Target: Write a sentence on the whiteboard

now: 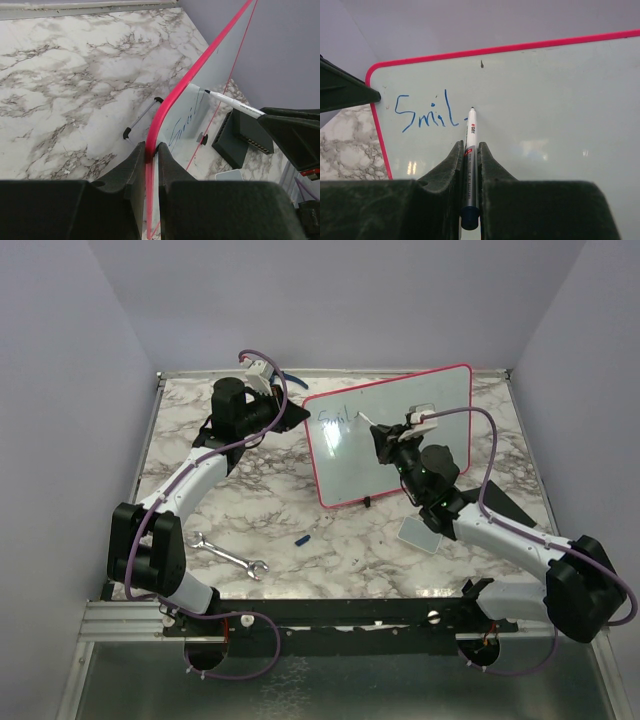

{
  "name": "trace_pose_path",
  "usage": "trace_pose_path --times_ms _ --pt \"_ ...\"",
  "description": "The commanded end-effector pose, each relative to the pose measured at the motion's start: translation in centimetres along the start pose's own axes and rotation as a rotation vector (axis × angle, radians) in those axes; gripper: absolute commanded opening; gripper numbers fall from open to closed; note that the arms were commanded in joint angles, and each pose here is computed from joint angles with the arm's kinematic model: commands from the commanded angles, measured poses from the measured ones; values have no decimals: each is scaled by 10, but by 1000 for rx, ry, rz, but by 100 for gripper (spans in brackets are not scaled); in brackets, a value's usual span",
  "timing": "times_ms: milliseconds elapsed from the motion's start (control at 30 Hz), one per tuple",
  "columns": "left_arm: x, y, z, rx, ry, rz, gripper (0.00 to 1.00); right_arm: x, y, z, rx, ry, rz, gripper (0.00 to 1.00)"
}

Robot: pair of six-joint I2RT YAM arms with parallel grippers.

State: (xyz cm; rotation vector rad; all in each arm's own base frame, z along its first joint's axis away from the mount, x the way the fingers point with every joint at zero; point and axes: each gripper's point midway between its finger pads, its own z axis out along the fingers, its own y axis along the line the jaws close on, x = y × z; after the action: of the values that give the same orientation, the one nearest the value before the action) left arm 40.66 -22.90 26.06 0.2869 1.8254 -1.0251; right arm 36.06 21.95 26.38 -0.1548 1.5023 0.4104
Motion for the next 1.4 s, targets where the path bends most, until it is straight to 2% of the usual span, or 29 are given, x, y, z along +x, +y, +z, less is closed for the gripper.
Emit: trace_pose_path --times_ms 0,733,1367 --pt "-12 -13 -6 30 -36 41 6 -8 0 8 5 -18 -11 0" --pt "-14 -13 -5 30 -38 43 6 29 5 0 -44 78 0 0" --pt "-13 -13 -5 31 -37 40 6 31 -17 -9 70 76 7 0"
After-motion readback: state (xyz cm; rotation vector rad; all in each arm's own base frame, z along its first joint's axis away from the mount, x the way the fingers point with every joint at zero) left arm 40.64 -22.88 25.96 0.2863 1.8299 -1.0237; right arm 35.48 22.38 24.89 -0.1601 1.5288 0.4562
